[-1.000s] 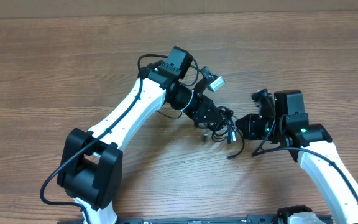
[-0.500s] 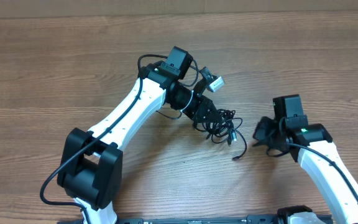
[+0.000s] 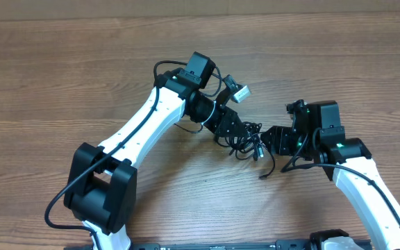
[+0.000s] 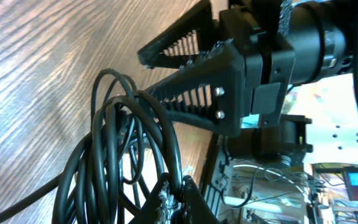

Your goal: Untangle cables

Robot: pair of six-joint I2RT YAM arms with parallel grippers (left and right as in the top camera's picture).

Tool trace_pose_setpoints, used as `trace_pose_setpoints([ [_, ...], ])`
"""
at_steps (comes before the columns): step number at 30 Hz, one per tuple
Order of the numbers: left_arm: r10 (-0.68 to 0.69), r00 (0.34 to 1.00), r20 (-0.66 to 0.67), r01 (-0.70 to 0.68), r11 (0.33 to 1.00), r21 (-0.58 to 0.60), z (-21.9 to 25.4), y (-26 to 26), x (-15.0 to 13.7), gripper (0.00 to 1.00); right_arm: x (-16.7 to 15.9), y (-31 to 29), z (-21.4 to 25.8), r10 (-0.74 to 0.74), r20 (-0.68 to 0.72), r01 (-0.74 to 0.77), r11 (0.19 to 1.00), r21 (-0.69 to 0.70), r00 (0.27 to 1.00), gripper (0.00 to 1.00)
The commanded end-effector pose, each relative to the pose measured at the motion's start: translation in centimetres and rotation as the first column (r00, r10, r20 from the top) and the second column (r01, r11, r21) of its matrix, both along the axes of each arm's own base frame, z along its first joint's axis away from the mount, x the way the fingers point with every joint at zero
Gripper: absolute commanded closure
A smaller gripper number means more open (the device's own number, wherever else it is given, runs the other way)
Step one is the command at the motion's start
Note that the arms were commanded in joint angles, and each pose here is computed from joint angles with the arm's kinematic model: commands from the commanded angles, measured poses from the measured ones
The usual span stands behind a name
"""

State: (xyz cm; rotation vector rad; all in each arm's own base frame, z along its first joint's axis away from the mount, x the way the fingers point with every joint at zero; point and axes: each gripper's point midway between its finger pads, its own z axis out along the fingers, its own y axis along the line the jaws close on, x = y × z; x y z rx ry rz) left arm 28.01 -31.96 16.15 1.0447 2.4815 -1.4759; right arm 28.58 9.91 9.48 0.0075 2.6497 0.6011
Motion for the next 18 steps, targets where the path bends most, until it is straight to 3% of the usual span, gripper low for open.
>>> trace_pose_setpoints([
  [1, -0.042, 0.999, -0.017, 0.04, 0.992, -0.117, 2.4, -0.9, -0.5, 0.96, 0.6, 0.8, 1.3, 0.091, 0.062, -0.092, 0.996, 0.011, 0.994, 0.37],
  [7, -0.075, 0.996, -0.054, 0.062, 0.976, -0.207, 4.0, -1.3, -1.1, 0.96, 0.7, 0.9, 1.3, 0.091, 0.069, -0.092, 0.996, 0.011, 0.993, 0.45],
  [12, -0.117, 0.987, -0.107, 0.077, 0.944, -0.321, 6.1, -1.3, -1.8, 0.96, 1.2, 1.0, 1.7, 0.089, 0.094, -0.092, 0.996, 0.019, 0.992, 0.45],
  [18, -0.11, 0.987, -0.116, 0.065, 0.94, -0.335, 6.4, -1.0, -1.4, 0.96, 1.6, 1.9, 2.6, 0.115, 0.132, -0.124, 0.99, 0.065, 0.985, 0.46],
])
